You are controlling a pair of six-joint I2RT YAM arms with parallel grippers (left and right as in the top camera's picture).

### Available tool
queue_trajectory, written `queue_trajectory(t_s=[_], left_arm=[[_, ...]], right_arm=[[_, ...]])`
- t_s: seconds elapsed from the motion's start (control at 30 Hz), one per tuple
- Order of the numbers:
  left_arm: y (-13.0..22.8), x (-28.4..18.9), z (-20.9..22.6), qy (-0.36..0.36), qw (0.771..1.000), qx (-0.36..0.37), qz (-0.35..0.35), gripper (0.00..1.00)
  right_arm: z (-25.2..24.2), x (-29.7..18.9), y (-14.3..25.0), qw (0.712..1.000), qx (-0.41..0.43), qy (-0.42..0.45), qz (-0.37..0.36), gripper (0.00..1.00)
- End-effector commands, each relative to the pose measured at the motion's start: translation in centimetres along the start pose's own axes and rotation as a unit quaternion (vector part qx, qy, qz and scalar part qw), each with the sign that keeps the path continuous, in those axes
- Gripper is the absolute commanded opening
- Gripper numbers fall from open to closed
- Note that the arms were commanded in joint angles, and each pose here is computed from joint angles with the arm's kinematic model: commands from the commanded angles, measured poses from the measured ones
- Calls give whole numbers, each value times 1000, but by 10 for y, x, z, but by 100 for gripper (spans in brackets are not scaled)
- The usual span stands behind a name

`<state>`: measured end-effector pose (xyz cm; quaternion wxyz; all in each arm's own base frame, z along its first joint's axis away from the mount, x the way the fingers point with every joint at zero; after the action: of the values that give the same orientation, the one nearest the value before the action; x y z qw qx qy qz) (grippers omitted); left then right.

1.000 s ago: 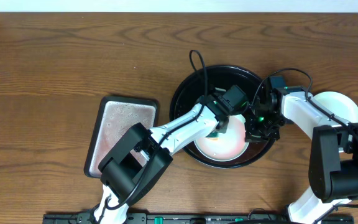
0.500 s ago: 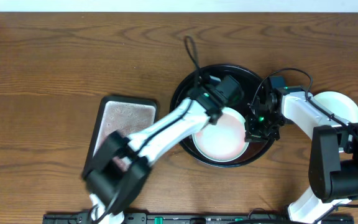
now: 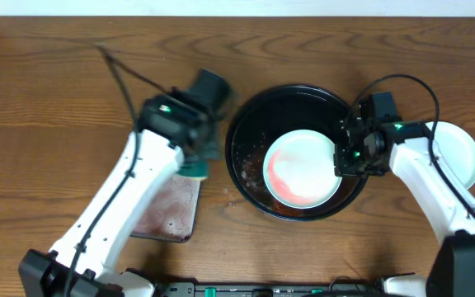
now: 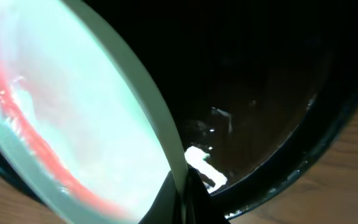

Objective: Clean dirty plates on tray and stack at the side
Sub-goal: 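Return the sponge to the left tray with the left gripper and release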

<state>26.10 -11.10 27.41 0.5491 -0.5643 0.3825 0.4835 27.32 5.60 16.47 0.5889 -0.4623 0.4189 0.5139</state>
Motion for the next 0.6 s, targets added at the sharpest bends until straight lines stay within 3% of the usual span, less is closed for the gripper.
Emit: queue_trajectory(t_s=[0.0,0.23,0.33,0.43,0.5,0.57], left_arm=[[2,40,38,-37,997,-38,48,8],[8,90,69,-10,995,-71,75,8],[8,89,70,18,994,-71,83,17],[8,86,67,48,993,-66,87,31],[9,82,65,68,992,-68,86,45],[9,76,64,80,991,-69,79,50]], right_arm=[[8,-5,3,1000,-19,6,-9,1],[8,-9,9,997,-22,70,-12,1],[9,-17,12,995,-30,93,-30,1],[13,-33,17,990,-38,120,-66,1],[18,-46,22,984,-52,143,-96,1],[22,-60,27,973,-69,173,-134,1]])
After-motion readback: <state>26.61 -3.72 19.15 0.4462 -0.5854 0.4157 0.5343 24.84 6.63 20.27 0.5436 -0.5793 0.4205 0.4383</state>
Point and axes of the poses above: each gripper's point midway between its finger pads, its own x axis out along the fingers, its own z axis along the line the jaws close on, y = z × x, the point moved 10 cm from there along -x, back along the fingers, and after that the axes turned 2 degrees about x, right-handed, at the moved point
